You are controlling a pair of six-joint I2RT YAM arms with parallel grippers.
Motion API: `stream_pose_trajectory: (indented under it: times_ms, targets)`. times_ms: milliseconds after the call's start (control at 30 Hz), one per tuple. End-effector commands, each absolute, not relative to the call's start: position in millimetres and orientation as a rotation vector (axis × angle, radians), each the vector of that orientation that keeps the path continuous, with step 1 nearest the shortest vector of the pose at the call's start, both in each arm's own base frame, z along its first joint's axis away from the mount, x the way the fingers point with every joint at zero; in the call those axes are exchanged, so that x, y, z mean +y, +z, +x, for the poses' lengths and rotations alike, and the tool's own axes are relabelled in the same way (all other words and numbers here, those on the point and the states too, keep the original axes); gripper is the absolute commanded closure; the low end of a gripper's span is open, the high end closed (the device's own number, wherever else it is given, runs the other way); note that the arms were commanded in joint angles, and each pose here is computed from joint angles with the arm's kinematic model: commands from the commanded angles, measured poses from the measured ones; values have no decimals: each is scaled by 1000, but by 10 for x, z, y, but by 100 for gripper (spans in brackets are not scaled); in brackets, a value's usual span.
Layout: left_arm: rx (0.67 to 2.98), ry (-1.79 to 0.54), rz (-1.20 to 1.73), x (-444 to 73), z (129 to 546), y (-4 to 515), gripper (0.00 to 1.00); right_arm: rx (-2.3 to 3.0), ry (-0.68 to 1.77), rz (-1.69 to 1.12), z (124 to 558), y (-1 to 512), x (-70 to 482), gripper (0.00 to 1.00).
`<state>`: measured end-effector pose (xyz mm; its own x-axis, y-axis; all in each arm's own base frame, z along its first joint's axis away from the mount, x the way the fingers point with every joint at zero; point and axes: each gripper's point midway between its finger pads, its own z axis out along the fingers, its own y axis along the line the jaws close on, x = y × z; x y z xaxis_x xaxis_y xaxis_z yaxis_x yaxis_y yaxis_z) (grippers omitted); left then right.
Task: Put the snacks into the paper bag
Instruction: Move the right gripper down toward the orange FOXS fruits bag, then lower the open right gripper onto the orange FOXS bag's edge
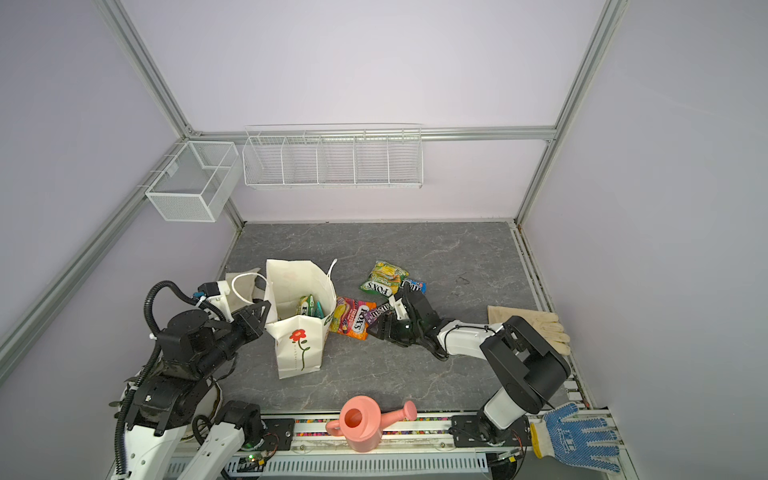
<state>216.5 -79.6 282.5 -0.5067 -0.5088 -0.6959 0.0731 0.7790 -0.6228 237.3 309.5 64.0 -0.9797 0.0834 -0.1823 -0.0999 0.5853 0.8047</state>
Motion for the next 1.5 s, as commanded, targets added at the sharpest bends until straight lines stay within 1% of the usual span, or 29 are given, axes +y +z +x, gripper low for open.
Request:
stream_pose_trajectory:
  times_ms: [0, 767, 967, 1467]
  targets:
    - [1958, -759, -309, -819, 2167, 2881, 100, 2595, 1396, 3, 2370, 653, 3149, 23]
    - [1950, -775, -306, -825, 2124, 2922, 100, 2622, 1395, 47, 2371, 438, 3285, 28]
    - [1878, -829, -276, -863, 2075, 3052, 100, 2626, 1403, 60, 2386, 390, 3322, 29]
    - [1892, -823, -266, -870, 2071, 3051, 100, 2654, 1397, 107, 2438, 258, 3418, 32]
